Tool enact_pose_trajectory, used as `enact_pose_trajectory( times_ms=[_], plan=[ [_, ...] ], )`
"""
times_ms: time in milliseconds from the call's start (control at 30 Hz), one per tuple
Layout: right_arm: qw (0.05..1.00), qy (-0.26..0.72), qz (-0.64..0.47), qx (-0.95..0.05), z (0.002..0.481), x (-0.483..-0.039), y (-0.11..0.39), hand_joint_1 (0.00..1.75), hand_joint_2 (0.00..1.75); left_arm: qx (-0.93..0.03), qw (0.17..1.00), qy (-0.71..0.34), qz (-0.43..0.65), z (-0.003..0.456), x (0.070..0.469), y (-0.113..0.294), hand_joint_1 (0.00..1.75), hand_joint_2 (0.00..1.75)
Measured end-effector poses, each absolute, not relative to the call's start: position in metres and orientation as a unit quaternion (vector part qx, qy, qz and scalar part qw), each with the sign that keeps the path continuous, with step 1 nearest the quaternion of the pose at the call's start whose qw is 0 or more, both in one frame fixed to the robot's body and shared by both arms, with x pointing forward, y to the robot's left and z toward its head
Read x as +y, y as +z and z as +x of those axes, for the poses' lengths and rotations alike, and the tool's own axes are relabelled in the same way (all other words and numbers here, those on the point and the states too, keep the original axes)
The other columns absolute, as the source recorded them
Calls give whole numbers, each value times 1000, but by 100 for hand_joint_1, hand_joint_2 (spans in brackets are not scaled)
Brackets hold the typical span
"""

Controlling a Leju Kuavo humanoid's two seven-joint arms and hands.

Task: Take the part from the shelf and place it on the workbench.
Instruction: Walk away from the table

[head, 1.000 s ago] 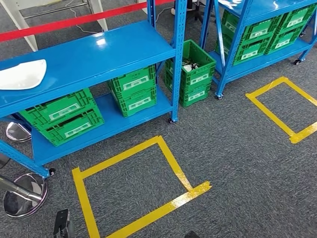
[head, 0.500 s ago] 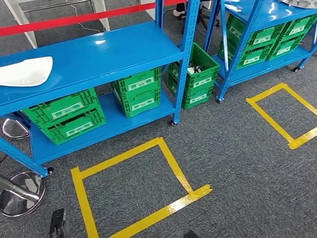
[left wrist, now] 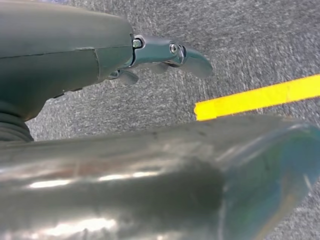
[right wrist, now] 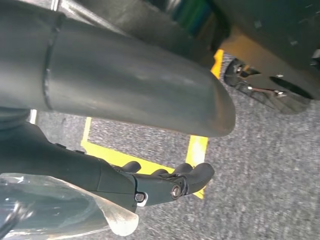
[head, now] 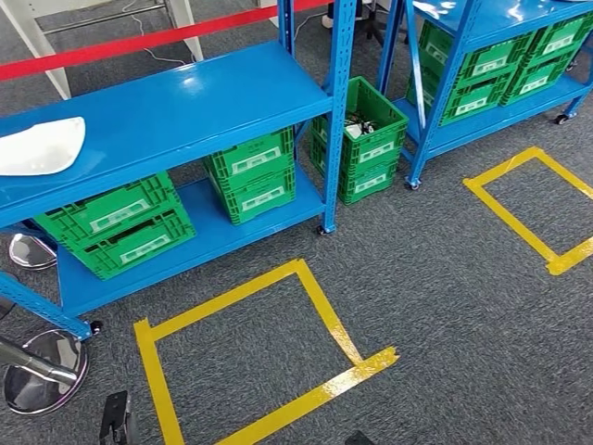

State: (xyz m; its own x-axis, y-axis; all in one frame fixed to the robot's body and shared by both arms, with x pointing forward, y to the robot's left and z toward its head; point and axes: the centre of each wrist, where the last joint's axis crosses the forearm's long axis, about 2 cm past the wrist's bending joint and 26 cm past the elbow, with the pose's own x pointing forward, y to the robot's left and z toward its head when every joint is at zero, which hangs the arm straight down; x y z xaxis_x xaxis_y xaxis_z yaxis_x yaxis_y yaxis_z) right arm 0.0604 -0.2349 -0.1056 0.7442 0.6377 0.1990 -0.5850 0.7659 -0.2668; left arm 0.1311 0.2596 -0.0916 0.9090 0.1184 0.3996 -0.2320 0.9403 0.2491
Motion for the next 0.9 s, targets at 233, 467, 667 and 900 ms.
enact_pose_trajectory(
  times_ms=[233,467,667,900],
  plan=[
    [930,330,-88,-139,60,-235,-106,0,0,-193,966,90,148,131,261,-92,0,0],
    [925,344,-84,-135,63,-235,-105,0,0,-196,966,83,146,133,261,-91,0,0],
    [925,345,-84,-134,62,-235,-105,0,0,-195,967,81,146,133,261,-91,0,0],
    [924,348,-85,-131,61,-235,-106,0,0,-192,967,82,147,134,261,-91,0,0]
  ],
)
